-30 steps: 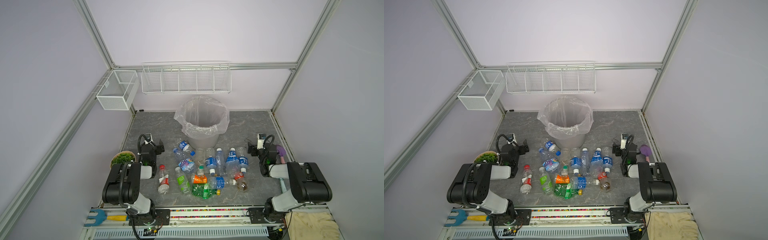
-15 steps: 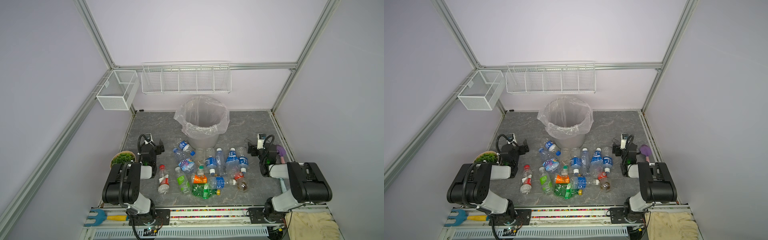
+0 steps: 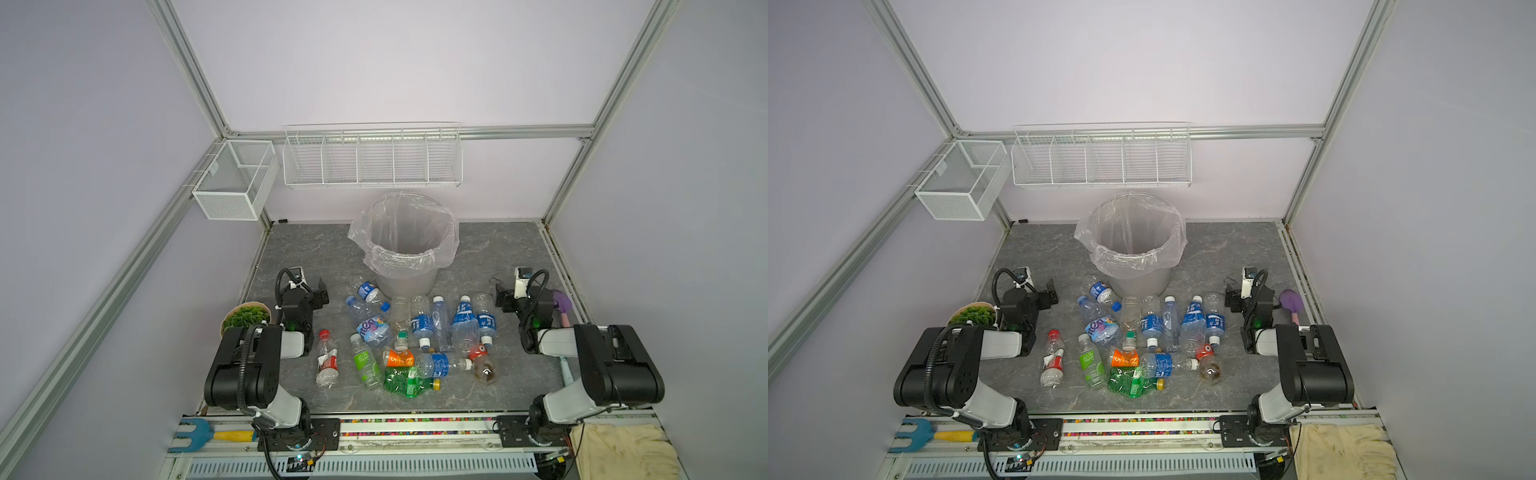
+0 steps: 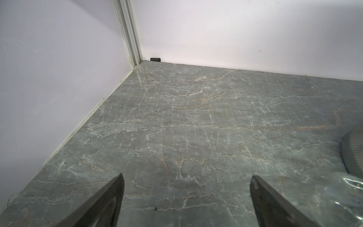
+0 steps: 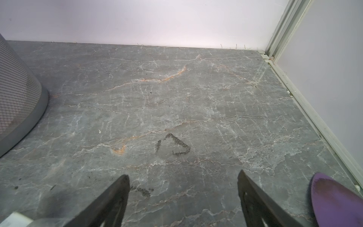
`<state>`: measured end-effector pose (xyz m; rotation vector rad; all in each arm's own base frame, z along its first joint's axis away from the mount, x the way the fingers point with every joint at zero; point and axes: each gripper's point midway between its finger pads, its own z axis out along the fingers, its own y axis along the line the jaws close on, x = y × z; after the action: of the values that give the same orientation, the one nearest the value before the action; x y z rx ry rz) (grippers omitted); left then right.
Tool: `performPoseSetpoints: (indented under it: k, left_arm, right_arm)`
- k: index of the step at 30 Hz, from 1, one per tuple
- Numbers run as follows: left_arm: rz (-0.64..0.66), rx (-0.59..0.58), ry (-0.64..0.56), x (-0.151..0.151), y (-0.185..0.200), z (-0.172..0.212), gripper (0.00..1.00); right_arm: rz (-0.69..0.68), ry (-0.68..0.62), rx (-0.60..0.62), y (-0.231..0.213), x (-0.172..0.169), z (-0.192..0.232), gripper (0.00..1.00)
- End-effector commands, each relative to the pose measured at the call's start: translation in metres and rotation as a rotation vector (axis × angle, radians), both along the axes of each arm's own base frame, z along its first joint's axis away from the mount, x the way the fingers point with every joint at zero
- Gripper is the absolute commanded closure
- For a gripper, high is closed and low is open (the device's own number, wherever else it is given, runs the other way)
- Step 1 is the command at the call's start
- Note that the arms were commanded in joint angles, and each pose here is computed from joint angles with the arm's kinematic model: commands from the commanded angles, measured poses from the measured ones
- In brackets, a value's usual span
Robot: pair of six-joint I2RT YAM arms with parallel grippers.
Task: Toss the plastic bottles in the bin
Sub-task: 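Raise both arms and move the right gripper over the blue-labelled bottles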
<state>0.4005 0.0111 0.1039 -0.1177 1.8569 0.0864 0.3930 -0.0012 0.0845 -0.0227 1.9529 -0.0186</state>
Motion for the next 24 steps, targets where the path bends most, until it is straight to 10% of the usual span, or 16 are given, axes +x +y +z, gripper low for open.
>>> performPoseSetpoints:
  k: [1,8,12,17,24]
  left_arm:
    - [0.027,-0.005,-0.036,0.005,0.005,0.016,0.01]
    - [0.095,-0.072,0.063,-0.001,0.012,0.075,0.01]
    - [0.178,-0.226,0.088,-0.02,0.015,0.109,0.01]
    - [0.028,-0.372,0.284,-0.042,-0.026,0.124,0.01]
    - [-0.117,-0.292,0.336,-0.088,-0.071,0.136,0.01]
  right_arm:
    - [-0.123,-0.041,-0.055,-0.015,0.0,0.023,0.12]
    - [-0.096,-0.076,0.0,0.002,-0.03,0.123,0.12]
    - [-0.484,0.224,0.325,-0.031,-0.079,0.126,0.11]
    - [-0.277,0.41,0.478,0.021,-0.1,0.128,0.12]
    - [-0.125,0.523,0.486,0.062,-0.135,0.127,0.12]
